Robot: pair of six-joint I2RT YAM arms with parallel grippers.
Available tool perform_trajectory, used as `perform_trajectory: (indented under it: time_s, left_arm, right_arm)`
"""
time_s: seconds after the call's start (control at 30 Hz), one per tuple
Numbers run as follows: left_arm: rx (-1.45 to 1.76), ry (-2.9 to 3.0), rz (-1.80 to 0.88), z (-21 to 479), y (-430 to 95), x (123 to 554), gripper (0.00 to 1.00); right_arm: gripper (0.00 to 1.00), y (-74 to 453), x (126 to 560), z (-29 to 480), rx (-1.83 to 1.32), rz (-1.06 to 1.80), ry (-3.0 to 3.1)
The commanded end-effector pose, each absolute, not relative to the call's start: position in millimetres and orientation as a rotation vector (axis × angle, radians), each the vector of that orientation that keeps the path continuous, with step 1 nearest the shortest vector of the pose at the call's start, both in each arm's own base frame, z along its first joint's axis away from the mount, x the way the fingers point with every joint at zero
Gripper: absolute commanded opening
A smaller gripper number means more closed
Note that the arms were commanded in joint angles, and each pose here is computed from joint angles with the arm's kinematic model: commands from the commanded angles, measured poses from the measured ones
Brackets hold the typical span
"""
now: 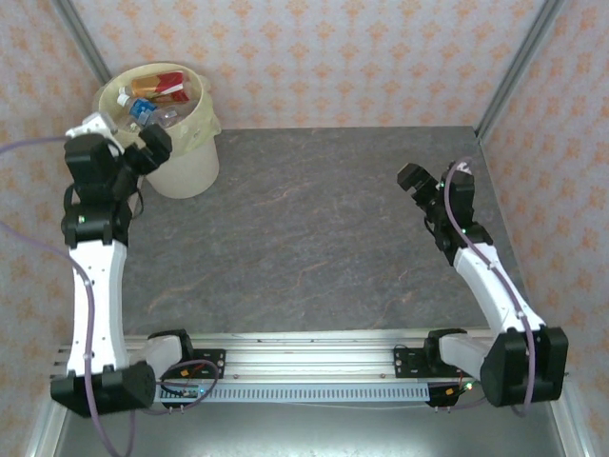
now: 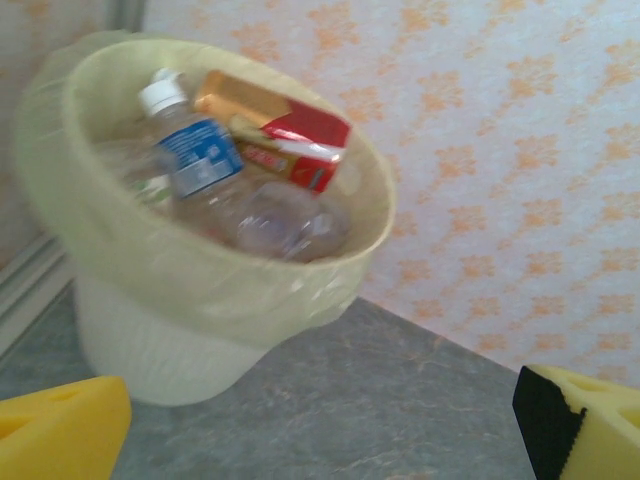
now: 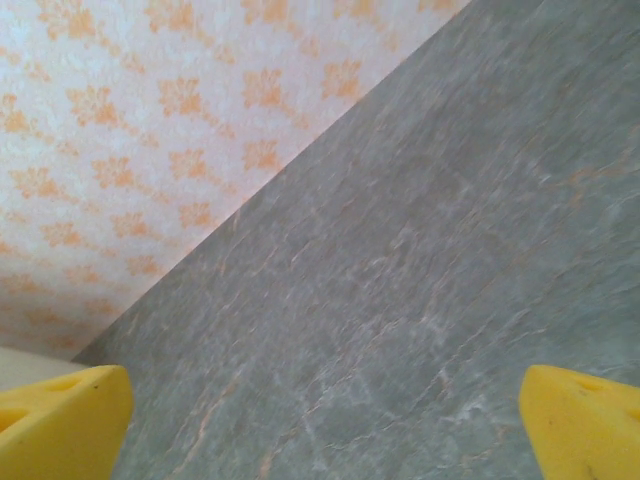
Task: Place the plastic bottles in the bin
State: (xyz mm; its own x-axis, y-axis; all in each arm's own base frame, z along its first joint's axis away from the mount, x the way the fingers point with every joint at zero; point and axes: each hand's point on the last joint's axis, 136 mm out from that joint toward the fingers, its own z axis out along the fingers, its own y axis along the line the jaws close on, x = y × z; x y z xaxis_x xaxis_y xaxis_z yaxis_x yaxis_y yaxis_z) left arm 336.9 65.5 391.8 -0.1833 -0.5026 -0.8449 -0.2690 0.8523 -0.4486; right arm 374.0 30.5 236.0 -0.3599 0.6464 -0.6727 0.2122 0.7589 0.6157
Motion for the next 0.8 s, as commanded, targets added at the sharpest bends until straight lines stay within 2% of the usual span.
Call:
perform_trajectory:
  time_s: [0.0, 0.17, 0.33, 0.5, 0.77]
  left_arm:
    - [-0.713, 1.763, -0.074, 361.8, 88.5, 310.6, 1.00]
    - [-0.801, 1.803, 0.032, 287.7, 102.6, 295.4, 1.00]
    - [-0.835, 1.835, 0.088, 215.9, 112.4, 305.8, 1.00]
    - [-0.753, 1.947, 0.089, 155.4, 104.7, 329.8, 1.00]
    - [-0.579, 2.018, 0.204, 112.3, 97.7, 364.8, 1.00]
  right_arm:
    - [0.99, -3.0, 355.6, 229.5, 0.699, 0.291, 1.891]
    - [0.99, -46.3, 330.9, 215.7, 0.726, -0.029, 1.850]
    - [0.99, -74.1, 318.4, 187.4, 0.708, -0.257, 1.841]
    - [0.99, -65.4, 334.9, 157.2, 0.570, -0.212, 1.863]
    - [0.99, -43.8, 366.8, 123.9, 0.412, -0.131, 1.905]
